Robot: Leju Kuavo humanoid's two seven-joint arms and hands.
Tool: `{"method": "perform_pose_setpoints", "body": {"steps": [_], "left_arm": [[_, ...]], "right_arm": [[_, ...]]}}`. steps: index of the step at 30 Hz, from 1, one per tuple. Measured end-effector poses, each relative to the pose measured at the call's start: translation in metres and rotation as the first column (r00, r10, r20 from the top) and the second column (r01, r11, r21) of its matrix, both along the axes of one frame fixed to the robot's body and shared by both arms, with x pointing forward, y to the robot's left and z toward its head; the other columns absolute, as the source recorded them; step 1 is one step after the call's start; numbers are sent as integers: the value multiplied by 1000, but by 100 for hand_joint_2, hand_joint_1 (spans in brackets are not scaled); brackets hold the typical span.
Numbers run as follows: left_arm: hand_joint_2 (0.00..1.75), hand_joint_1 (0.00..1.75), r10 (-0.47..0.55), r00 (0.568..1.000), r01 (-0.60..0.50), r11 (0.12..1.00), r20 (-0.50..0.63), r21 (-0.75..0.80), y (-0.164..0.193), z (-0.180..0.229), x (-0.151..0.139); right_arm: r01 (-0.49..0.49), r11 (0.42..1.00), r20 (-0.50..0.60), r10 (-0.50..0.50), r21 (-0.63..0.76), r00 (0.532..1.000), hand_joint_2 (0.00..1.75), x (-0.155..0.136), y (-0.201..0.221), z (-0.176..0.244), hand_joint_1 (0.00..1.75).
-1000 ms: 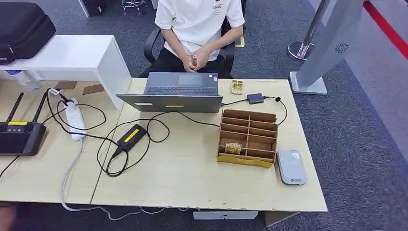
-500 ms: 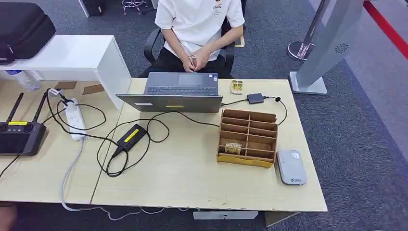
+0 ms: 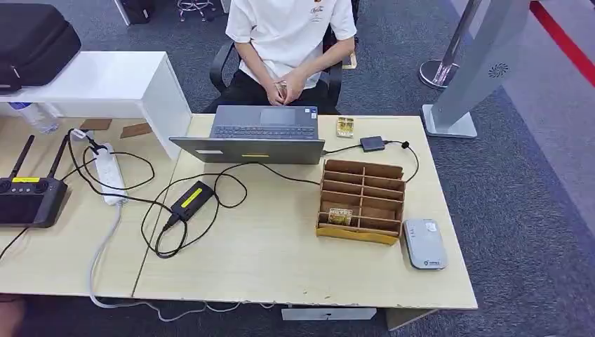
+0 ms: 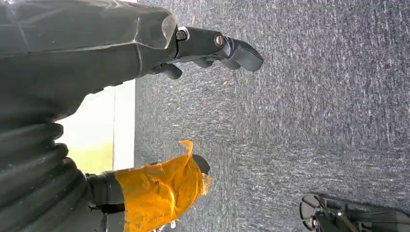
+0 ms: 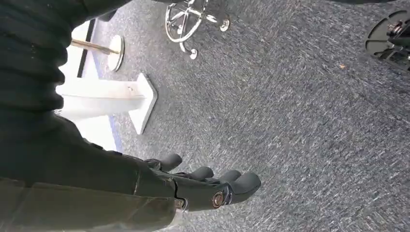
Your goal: Pass the card to the sensor for recognition and then transmit it.
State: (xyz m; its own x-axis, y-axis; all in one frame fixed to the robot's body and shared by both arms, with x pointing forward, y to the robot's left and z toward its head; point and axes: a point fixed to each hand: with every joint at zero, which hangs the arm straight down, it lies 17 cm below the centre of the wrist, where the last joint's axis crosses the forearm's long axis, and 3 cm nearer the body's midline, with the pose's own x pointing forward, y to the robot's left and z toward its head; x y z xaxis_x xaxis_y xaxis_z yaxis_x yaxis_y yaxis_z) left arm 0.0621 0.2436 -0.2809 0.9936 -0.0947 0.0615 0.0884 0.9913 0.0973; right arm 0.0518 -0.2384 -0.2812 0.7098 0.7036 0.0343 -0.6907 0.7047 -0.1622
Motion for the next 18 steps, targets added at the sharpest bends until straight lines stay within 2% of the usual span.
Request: {"method": "perform_pose_setpoints", "body": {"steps": [12,13,18], "left_arm": [[175,0,5,1000,-5,1000,-11,-8,-2,0,-2],[175,0,4,1000,-4,1000,-13,-2,-1,0,-2],[175,0,-4,1000,4,1000,-14,15,3,0,-2]], "right_arm": [[12,1000,23,-12,-5,1000,175,4,-1,0,0],[11,1000,25,-11,-6,1000,0,5,-2,0,0],[2,1000,24,-2,-9,1000,0,5,-2,0,0]]}}
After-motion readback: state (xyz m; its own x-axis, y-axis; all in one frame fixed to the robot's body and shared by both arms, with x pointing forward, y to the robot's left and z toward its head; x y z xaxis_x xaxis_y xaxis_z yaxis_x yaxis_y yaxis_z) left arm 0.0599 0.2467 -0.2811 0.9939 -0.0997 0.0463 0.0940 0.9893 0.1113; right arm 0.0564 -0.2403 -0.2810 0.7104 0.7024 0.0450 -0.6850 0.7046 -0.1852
